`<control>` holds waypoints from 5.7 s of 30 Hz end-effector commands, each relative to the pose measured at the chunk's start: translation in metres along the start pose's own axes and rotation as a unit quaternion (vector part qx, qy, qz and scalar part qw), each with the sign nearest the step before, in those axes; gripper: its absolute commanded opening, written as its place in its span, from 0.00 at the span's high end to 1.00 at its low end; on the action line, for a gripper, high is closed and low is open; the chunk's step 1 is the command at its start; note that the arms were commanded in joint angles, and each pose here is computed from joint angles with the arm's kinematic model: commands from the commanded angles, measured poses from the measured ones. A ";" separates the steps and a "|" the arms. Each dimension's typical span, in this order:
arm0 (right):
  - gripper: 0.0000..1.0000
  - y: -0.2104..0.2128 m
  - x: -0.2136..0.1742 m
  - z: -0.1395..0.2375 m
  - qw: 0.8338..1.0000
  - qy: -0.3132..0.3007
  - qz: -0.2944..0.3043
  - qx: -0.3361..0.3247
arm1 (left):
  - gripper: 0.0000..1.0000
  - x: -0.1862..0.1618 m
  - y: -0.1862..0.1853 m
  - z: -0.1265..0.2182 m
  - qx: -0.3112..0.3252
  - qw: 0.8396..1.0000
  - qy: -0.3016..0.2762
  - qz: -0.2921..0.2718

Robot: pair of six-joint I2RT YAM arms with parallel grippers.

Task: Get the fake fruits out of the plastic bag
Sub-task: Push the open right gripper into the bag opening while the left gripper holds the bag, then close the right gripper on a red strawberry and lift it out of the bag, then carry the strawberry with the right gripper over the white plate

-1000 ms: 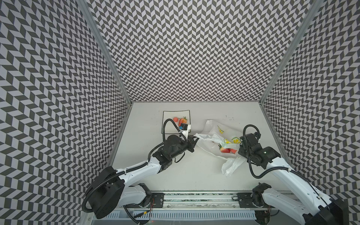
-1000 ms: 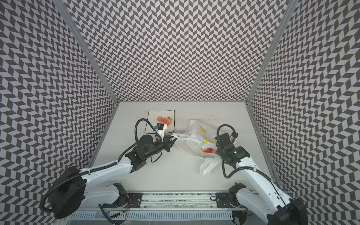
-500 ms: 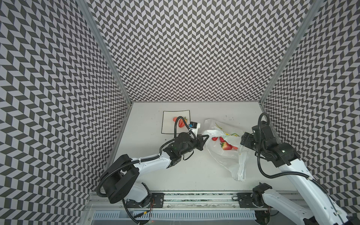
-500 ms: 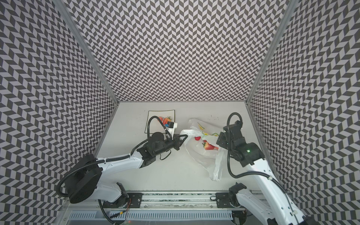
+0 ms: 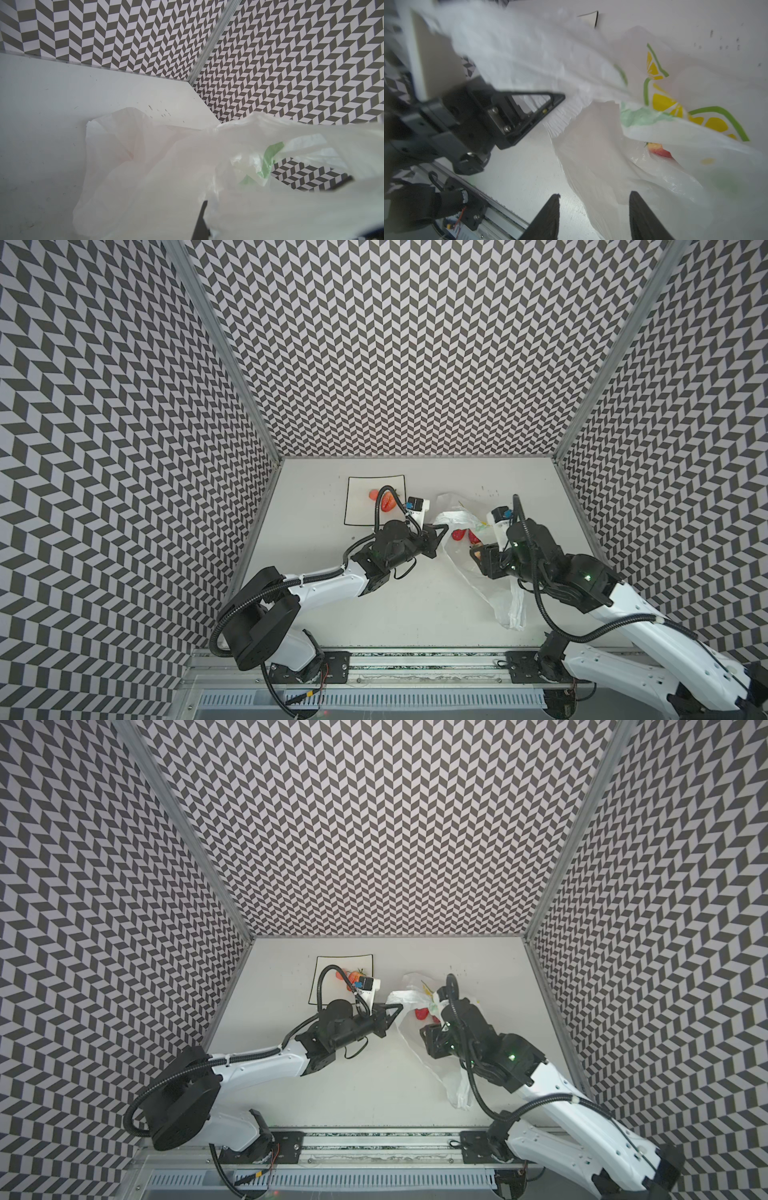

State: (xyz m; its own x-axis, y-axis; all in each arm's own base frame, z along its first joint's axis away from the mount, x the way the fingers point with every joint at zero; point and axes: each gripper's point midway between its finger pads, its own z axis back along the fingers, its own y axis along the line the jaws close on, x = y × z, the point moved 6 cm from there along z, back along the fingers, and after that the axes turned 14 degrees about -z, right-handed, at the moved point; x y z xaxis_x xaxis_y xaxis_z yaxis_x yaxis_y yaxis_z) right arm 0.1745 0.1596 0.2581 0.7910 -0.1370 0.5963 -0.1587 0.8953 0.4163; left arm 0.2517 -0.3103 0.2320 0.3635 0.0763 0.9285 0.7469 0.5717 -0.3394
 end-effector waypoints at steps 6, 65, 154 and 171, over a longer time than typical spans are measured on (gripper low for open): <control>0.58 -0.017 -0.025 -0.066 0.997 -0.046 -0.044 -0.040 | 1.00 0.013 -0.002 0.001 0.009 1.000 -0.014 -0.005; 0.38 -0.158 0.024 -0.190 0.862 -0.136 -0.342 -0.348 | 1.00 -0.016 -0.028 0.016 -0.029 0.995 0.036 -0.084; 0.70 0.165 0.168 -0.122 0.978 -0.144 0.034 0.149 | 0.00 0.082 0.105 0.238 0.490 0.855 -0.148 0.077; 0.70 0.188 0.084 -0.313 0.986 -0.127 0.057 0.091 | 0.01 0.063 0.129 0.264 0.535 0.818 -0.151 0.149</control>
State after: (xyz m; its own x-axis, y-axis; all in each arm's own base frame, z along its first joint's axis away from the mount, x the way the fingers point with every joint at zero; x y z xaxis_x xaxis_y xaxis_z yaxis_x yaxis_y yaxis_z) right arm 0.3826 0.4323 0.1630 0.6699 -0.0805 0.7380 -0.3529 0.8401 0.4120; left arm 0.2288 -0.0204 0.2910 0.1655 0.4330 0.8861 -0.2947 0.8791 -0.3746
